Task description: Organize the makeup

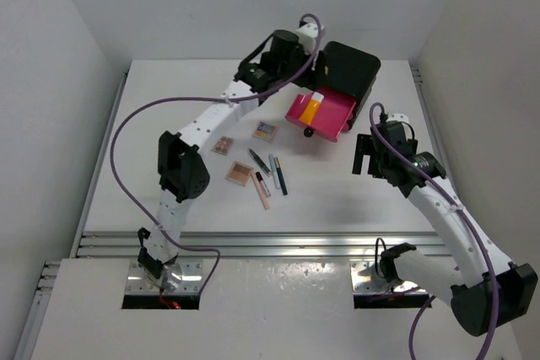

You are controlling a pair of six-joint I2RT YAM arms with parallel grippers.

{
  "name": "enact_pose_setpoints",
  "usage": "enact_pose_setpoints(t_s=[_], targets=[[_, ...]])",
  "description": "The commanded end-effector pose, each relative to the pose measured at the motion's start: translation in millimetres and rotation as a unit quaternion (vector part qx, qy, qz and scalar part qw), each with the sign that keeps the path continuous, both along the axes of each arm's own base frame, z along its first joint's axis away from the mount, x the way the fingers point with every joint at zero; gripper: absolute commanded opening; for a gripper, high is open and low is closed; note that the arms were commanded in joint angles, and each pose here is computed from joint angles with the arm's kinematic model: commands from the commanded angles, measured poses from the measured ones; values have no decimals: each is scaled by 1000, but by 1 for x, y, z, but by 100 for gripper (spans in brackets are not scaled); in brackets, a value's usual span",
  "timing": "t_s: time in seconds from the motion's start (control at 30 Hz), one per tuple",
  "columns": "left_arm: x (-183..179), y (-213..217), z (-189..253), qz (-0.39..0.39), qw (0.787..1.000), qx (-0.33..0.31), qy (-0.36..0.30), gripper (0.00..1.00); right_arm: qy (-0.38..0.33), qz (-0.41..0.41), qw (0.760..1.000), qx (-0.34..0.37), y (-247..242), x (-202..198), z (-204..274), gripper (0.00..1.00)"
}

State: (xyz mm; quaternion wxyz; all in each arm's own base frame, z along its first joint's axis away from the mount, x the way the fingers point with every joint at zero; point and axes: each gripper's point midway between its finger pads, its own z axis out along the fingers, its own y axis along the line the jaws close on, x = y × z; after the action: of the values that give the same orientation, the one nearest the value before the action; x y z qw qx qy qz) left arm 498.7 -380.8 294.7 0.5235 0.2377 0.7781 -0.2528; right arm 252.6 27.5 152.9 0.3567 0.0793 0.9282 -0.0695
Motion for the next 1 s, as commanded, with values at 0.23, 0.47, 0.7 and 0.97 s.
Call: enact_pose_setpoints(t_s=[0.23,0.47,0.7,0.97], targets=[[-3,-45,-30,62,998,-17,20,29,-41,-18,999,-7,-16,-6,11,99],[-12,-72,-69,38,999,6,26,35,-30,-18,999,-2,-14,-8,8,99],[-11,-75,-86,40,999,2,37,40,-30,-31,999,8,-15,-15,6,99],[-17,-87,-103,24,998,-1,54,67,-25,-33,999,-4,-20,-21,9,99]])
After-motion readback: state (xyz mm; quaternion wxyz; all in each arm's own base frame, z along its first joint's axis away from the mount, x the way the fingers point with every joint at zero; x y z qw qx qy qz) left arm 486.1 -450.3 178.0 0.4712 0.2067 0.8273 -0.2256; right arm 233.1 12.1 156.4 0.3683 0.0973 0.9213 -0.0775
